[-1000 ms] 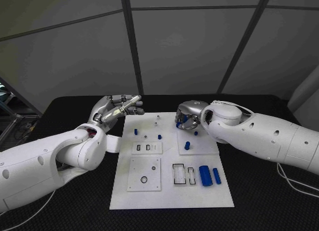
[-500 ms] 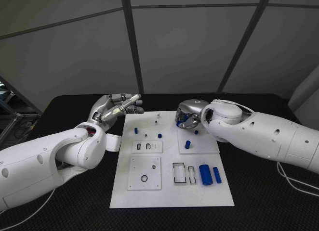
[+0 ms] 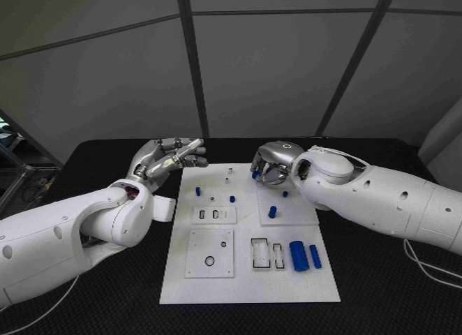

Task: Assemble the parts on the task board

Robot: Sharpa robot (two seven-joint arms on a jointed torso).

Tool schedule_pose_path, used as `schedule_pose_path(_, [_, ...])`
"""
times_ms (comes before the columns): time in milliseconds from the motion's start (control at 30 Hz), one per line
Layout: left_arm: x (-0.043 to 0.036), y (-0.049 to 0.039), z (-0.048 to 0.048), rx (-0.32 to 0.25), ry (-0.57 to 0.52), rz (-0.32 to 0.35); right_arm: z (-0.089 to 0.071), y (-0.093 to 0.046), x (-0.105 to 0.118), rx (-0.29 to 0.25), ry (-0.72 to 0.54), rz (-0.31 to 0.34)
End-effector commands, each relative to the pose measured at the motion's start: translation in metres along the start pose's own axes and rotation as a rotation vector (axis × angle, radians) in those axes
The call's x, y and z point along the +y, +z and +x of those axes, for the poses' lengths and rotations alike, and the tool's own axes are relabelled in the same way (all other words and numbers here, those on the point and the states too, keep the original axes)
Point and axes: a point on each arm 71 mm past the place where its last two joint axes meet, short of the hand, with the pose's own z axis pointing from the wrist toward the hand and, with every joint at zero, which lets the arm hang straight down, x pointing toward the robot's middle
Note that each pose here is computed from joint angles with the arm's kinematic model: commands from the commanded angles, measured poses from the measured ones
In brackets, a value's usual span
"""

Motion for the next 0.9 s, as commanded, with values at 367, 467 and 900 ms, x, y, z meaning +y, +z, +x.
schedule_pose_path(367, [-0.0021, 0.0014, 0.0004, 0.012, 0.001, 0.008, -0.007, 0.028, 0.022, -0.12, 0.007, -0.013])
schedule_pose_path(467, [-0.0028, 0.0017, 0.0009, 0.013, 0.001, 0.01, -0.007, 0.033, 0.027, -0.123, 0.01, -0.018])
schedule_pose_path(900, [-0.0053, 0.0024, 0.0011, 0.015, 0.002, 0.015, -0.008, 0.045, 0.033, -0.136, 0.008, -0.016])
